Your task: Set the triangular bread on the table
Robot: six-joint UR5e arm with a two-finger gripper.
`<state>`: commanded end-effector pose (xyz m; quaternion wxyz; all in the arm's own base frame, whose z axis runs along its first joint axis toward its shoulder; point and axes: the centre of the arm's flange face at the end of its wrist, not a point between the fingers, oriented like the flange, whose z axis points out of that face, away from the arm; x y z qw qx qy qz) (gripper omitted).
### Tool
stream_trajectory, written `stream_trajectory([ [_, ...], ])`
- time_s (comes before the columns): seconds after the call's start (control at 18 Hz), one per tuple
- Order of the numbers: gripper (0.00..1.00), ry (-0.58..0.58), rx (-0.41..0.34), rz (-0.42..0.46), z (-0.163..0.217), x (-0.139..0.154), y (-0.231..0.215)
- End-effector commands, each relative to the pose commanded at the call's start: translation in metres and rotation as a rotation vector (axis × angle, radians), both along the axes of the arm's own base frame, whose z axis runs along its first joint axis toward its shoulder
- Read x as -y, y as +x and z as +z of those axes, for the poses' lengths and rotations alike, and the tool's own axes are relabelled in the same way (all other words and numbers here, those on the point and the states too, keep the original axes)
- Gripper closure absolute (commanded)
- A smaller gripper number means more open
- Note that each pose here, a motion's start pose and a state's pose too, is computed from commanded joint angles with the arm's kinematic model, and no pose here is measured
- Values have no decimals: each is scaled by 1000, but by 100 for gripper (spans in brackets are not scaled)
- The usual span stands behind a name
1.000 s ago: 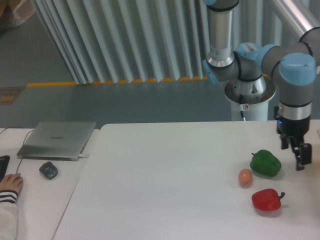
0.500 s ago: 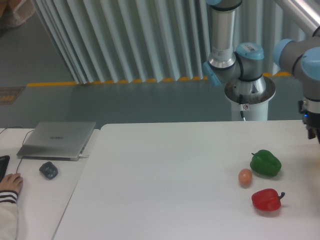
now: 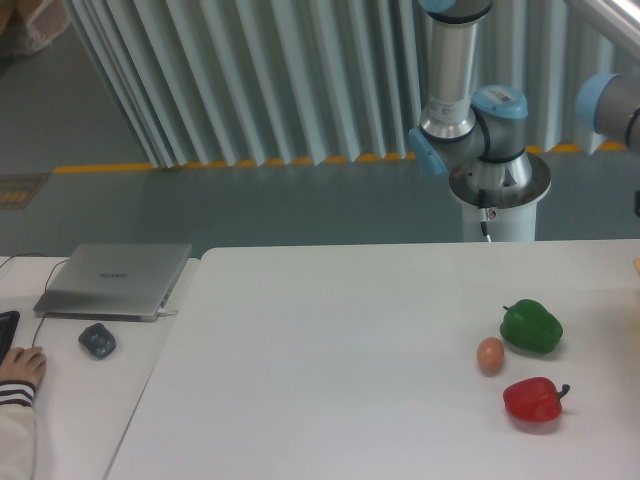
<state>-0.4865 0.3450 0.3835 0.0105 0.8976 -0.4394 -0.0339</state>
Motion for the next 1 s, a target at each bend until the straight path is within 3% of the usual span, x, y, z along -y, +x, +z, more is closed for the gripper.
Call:
stream_trajectory([
  [0.11,0,-8,3,-53,-2,6,-3],
  [0.39,0,-28,26,-82,-18,41,-18],
  [0.56,0,-52,1,-106,-9,47,-26],
  [0.78,0,-129,-3,-293,-16,72,-57],
  [1.0,0,-161,0,-349,-30,87,-76],
])
